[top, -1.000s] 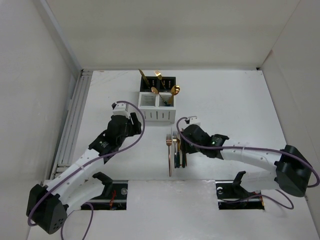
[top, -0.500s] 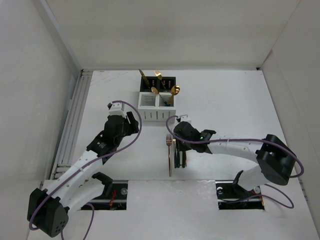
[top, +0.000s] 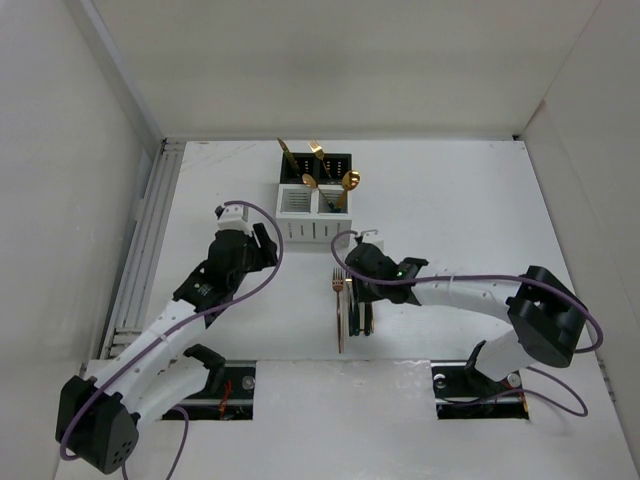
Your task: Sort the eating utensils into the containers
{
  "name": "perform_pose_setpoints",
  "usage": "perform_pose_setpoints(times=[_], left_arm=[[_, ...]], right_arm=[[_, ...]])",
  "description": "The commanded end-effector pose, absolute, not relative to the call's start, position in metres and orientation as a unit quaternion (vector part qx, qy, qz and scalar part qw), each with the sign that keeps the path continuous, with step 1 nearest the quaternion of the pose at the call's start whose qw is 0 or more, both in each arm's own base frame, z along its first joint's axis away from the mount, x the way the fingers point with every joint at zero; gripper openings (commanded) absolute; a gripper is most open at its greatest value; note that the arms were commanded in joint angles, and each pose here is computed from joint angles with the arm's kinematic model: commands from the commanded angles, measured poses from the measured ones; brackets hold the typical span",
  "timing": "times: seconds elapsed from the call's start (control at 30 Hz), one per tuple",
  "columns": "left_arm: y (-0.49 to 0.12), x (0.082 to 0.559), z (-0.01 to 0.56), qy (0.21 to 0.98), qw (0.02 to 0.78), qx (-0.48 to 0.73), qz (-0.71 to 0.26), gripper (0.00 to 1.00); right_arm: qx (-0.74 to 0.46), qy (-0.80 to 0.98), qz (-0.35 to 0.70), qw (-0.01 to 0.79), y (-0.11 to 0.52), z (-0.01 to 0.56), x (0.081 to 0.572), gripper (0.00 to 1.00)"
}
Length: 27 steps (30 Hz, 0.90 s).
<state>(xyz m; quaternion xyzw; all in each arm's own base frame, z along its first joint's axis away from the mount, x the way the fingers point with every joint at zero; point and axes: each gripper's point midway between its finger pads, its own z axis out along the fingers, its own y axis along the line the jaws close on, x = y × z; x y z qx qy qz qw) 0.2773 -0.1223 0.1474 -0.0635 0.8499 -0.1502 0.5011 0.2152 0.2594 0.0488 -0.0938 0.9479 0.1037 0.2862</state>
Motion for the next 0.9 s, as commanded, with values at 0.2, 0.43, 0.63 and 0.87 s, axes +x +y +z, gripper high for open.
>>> perform_pose_setpoints(times=[0.2,0.43,0.63,0.87], left_arm=[[-0.122,0.287,0.162,0.841,0.511,-0.076,-0.16,0.56],[-0.125,0.285,0.152,0.849,0.498,-0.07,-0.161,0.56],[-0.127,0.285,0.152,0.85,0.496,-0.068,-0.164,0.56],[-0.126,0.283,0.15,0.85,0.496,-0.068,-0.164,0.56]], right_arm=[[-0.08,0.95,0.081,0.291,0.262,0.05,0.224,0.42],[-0.091,0.944,0.09,0.303,0.272,0.051,0.232,0.3],[-0.08,0.944,0.096,0.305,0.271,0.054,0.23,0.07],[-0.074,0.944,0.094,0.308,0.269,0.058,0.231,0.0]])
